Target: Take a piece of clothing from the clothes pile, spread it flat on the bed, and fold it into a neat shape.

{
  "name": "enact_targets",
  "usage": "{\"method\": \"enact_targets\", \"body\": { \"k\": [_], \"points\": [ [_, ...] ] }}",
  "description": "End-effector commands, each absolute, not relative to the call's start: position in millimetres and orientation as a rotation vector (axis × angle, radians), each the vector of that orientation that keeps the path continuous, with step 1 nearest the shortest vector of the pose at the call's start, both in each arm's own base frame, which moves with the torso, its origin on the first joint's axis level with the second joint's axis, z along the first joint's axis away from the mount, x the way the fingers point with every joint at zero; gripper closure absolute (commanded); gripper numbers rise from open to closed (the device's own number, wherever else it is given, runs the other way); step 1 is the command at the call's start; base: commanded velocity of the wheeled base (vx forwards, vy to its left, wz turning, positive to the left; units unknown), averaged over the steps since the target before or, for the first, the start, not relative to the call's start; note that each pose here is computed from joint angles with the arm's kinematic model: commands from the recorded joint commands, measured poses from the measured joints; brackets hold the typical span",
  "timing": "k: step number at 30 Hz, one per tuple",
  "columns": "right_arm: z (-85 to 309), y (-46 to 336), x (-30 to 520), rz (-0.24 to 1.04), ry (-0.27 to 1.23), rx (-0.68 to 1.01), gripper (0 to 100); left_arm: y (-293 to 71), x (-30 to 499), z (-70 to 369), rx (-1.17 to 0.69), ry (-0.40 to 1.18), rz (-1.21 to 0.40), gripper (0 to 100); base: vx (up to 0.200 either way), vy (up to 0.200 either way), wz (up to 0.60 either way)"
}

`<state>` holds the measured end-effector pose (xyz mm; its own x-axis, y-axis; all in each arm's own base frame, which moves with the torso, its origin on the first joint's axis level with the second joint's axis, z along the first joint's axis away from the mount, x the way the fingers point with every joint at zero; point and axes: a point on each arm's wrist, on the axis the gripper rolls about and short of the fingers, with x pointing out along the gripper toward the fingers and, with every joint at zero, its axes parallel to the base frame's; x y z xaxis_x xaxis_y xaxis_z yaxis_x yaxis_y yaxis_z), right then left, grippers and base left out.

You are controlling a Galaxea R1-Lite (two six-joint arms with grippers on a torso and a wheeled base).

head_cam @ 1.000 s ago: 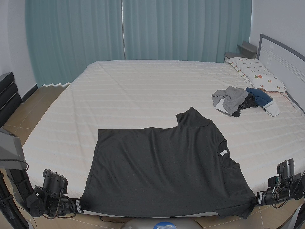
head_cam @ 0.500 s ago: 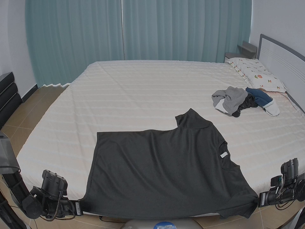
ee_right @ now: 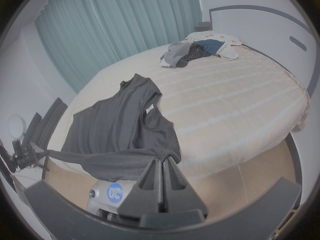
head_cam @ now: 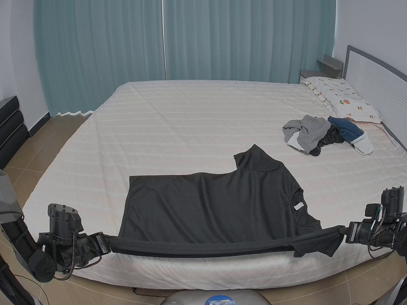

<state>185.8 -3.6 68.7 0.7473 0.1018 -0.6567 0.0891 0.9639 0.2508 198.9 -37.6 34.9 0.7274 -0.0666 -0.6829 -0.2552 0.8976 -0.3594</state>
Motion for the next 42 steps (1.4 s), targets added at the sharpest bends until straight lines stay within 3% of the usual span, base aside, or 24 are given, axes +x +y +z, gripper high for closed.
{"method": "enact_targets", "body": {
  "k": [1, 17, 42],
  "points": [
    [69.3, -0.6, 190.0, 0.024, 0.728, 0.275, 100, -38.4, 205.1, 38.3, -0.493, 0.727, 0.112, 100, 0.000, 0.000, 0.00],
    [43.5, -2.3, 223.8, 0.002, 0.825, 0.288, 100, -43.9, 234.1, 25.4, -0.530, 0.744, 0.129, 100, 0.000, 0.000, 0.00],
    [-14.2, 9.0, 304.6, -0.007, 0.736, 0.437, 100, -45.7, 282.5, -11.2, -0.573, 0.774, 0.183, 100, 0.000, 0.000, 0.00]
  ]
}}
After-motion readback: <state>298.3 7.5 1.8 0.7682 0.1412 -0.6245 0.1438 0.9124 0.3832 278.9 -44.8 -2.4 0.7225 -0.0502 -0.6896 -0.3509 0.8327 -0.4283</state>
